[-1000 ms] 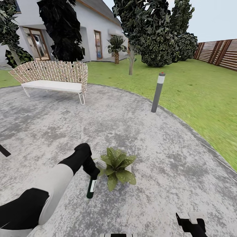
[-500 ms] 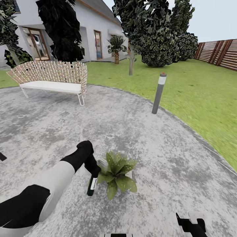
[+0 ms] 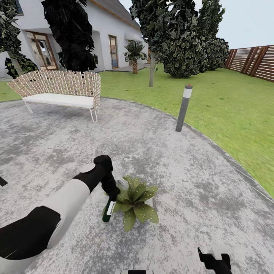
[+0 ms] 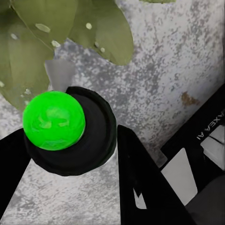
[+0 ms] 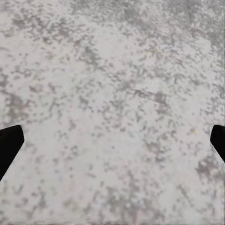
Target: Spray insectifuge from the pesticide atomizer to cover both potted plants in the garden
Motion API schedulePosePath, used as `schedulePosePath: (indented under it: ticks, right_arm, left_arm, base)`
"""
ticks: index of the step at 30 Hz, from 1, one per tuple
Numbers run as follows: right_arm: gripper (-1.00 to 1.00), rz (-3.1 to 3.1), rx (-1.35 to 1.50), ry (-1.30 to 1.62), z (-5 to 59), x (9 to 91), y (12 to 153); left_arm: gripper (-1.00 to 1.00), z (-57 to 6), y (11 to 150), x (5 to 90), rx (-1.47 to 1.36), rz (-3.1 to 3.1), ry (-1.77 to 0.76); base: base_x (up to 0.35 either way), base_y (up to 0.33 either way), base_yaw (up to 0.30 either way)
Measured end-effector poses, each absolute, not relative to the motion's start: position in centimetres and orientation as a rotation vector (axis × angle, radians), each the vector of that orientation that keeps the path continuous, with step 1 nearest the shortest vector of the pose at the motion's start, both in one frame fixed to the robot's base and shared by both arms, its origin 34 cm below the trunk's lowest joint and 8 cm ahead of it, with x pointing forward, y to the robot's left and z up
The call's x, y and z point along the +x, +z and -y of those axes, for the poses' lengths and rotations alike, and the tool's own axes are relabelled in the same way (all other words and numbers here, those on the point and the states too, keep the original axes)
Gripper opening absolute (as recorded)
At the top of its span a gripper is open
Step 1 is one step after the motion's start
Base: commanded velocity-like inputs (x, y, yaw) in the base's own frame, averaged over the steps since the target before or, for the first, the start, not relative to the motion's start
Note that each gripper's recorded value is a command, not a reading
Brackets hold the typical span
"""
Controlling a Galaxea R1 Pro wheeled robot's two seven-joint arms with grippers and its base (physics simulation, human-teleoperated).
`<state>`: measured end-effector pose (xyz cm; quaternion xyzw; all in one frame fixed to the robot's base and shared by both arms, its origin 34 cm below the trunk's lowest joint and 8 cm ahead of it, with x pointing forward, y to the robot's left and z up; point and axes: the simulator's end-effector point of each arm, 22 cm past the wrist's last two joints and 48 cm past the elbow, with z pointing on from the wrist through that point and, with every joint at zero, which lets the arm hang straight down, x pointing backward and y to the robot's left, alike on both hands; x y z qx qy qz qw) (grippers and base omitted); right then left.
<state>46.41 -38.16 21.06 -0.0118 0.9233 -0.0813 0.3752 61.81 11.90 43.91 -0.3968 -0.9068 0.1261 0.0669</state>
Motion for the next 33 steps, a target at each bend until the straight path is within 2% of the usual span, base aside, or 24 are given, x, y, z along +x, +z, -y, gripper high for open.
schedulePosePath:
  ticks: [16, 17, 18, 27, 33]
  right_arm:
    - [1.0, -2.429, -0.006, -0.168, 36.7, 43.8, 19.2]
    - [1.0, -2.428, -0.005, -0.168, 36.7, 43.8, 19.2]
    - [1.0, -2.428, -0.005, -0.168, 36.7, 43.8, 19.2]
    - [1.0, -2.429, -0.005, -0.169, 36.8, 43.7, 19.2]
    - [1.0, -2.429, -0.004, -0.17, 36.8, 43.7, 19.2]
  left_arm:
    - [-1.0, -13.3, 48.0, 66.1, -1.311, 2.779, 0.206]
    - [-1.0, -17.3, 47.8, 67.3, -1.309, 2.754, -0.079]
    - [-1.0, -17.6, 47.9, 67.4, -1.309, 2.751, -0.097]
    - [-1.0, -17.4, 47.3, 66.7, -1.288, 2.741, -0.057]
    - [-1.0, -15.4, 47.1, 66.0, -1.283, 2.757, 0.091]
  base:
    - [0.0, 0.0, 0.0]
    - [0.0, 0.0, 0.0]
    - [0.0, 0.0, 0.0]
    - [0.0, 0.0, 0.177]
    - [-0.001, -0.002, 0.179]
